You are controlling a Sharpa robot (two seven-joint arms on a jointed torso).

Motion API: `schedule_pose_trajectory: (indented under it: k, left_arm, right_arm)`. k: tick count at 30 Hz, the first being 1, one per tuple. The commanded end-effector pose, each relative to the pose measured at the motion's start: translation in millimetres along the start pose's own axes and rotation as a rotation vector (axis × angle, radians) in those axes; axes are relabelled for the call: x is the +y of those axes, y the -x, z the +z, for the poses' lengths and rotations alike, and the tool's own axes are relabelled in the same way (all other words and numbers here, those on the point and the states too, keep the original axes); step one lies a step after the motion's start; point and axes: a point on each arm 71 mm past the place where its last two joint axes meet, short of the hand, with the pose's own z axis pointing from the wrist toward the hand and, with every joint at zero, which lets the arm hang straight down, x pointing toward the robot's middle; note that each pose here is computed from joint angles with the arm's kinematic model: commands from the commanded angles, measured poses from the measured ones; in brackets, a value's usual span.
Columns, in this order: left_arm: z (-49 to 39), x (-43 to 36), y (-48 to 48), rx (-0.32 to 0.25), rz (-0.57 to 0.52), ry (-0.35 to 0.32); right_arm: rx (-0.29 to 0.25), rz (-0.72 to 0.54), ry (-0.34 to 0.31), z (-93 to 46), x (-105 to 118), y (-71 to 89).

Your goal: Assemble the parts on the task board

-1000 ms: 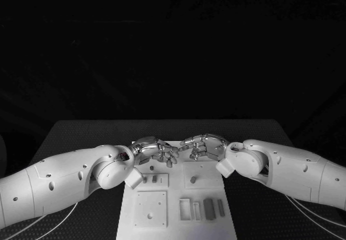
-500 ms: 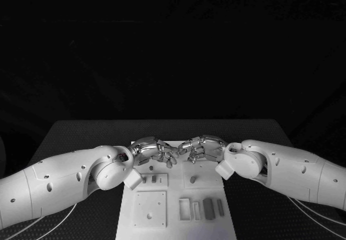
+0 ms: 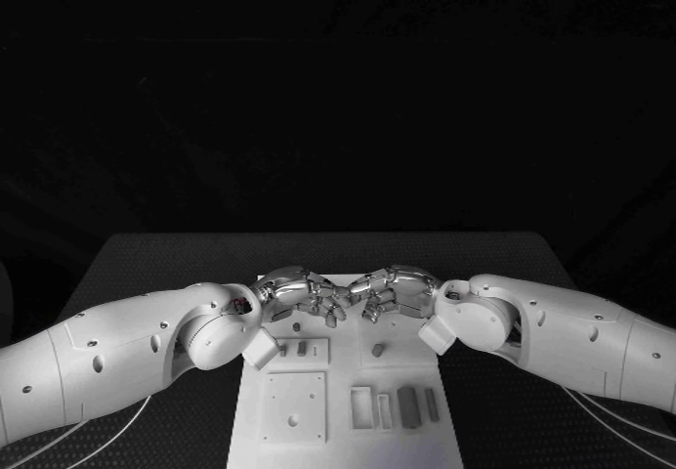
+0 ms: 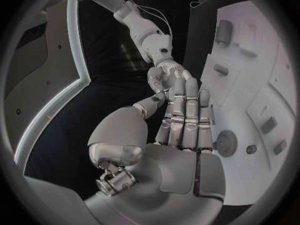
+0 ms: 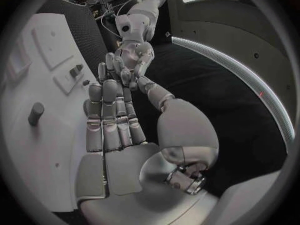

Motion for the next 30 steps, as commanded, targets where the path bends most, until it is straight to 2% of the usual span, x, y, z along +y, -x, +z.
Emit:
schedule_pose_trajectory:
  k: [1,13,30]
  left_arm:
    - [0.5,-1.2,-1.9,0.018,-0.008,-0.011]
    - [0.4,-0.8,-2.0,0.022,-0.008,-0.008]
    - [0.0,-0.3,-2.3,0.029,-0.008,-0.004]
  right_arm:
    - [0.037,0.01,0.02,0.1,0.9,-4.4]
    - [0.032,0.029,0.033,0.2,1.8,-5.0]
    - [-0.006,0.023,0.047,-0.1,2.7,-1.8]
